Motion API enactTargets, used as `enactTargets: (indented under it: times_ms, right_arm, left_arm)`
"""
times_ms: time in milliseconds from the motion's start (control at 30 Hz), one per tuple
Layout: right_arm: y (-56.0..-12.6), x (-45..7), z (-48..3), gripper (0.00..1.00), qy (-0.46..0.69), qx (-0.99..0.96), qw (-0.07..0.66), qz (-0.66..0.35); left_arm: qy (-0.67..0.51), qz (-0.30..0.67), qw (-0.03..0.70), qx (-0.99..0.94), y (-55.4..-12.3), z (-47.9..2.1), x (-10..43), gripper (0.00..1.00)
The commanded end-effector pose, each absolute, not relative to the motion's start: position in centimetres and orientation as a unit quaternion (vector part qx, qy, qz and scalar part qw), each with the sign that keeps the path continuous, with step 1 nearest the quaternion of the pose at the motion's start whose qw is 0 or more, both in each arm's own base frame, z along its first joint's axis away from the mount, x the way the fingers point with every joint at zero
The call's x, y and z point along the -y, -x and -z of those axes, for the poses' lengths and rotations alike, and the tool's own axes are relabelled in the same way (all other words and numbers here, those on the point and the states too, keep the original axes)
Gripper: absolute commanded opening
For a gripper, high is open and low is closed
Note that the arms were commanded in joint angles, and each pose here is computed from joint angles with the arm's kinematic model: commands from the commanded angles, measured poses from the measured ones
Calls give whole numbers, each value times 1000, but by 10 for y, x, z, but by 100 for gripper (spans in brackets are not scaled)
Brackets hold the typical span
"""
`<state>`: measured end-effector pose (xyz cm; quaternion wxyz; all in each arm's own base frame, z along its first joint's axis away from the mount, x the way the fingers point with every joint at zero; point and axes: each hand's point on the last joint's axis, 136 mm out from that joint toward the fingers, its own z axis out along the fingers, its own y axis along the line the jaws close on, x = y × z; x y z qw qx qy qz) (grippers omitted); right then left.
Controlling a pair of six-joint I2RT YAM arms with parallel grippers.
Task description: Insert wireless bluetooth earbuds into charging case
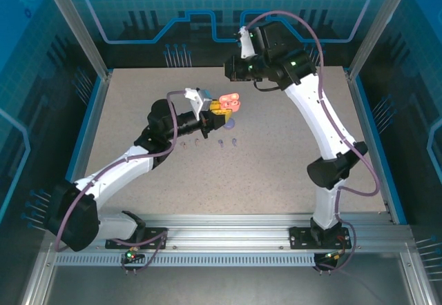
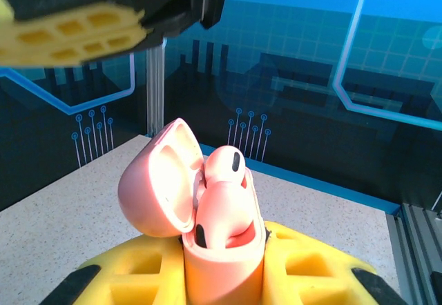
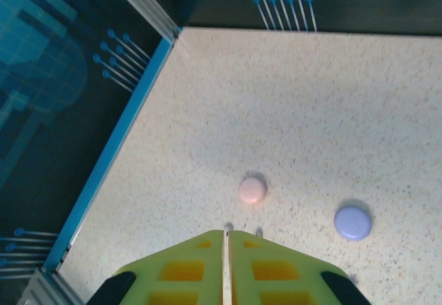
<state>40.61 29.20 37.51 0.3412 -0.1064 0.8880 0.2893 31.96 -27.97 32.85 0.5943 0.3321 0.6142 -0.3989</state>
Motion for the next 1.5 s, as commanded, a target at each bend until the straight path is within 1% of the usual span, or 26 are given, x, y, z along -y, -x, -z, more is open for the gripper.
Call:
enactTargets:
  times_ms: [0, 200, 433, 600, 667, 767, 867, 933, 1000, 1033, 1067, 1233, 1267, 1467]
  right_arm:
    - [-386, -292, -359, 10, 123, -906, 283, -290]
    - [-364, -298, -342, 7, 149, -914, 257, -276]
    - [-329, -295, -339, 6, 168, -914, 255, -268]
    - [-313, -287, -332, 7, 157, -917, 257, -262]
    - [-316, -278, -332, 7, 139, -917, 277, -252]
    - [-329, -249, -344, 11, 81, -915, 320, -233]
    - [-342, -200, -349, 23, -7, -906, 358, -224]
    - [-346, -167, -339, 36, -60, -904, 363, -216]
    - [-344, -143, -321, 38, -96, -906, 357, -206]
    - [-342, -131, -310, 48, -113, -907, 353, -198]
    - [-340, -121, -299, 54, -131, -909, 346, -194]
    - [-326, -74, -252, 78, -207, -910, 322, -158]
    - [-323, -66, -246, 82, -218, -909, 322, -152]
    - [-314, -35, -216, 91, -259, -907, 305, -127]
  left_arm:
    - [-350, 398, 610, -588, -317, -348, 285, 0]
    - [-347, 392, 614, -591, -323, -349, 285, 0]
    - [-339, 389, 617, -594, -331, -350, 287, 0]
    - [-335, 389, 619, -594, -334, -351, 287, 0]
    - [-335, 392, 617, -595, -334, -350, 288, 0]
    - [-335, 395, 607, -603, -335, -344, 290, 0]
    - [-323, 410, 585, -621, -341, -329, 295, 0]
    - [-309, 431, 564, -633, -346, -316, 304, 0]
    - [-300, 450, 538, -646, -350, -300, 320, 0]
    - [-295, 457, 526, -654, -352, -292, 330, 0]
    - [-288, 461, 516, -662, -355, -282, 338, 0]
    - [-250, 496, 439, -706, -374, -236, 390, 0]
    - [-240, 498, 426, -717, -379, -226, 399, 0]
    - [-195, 509, 330, -771, -405, -171, 458, 0]
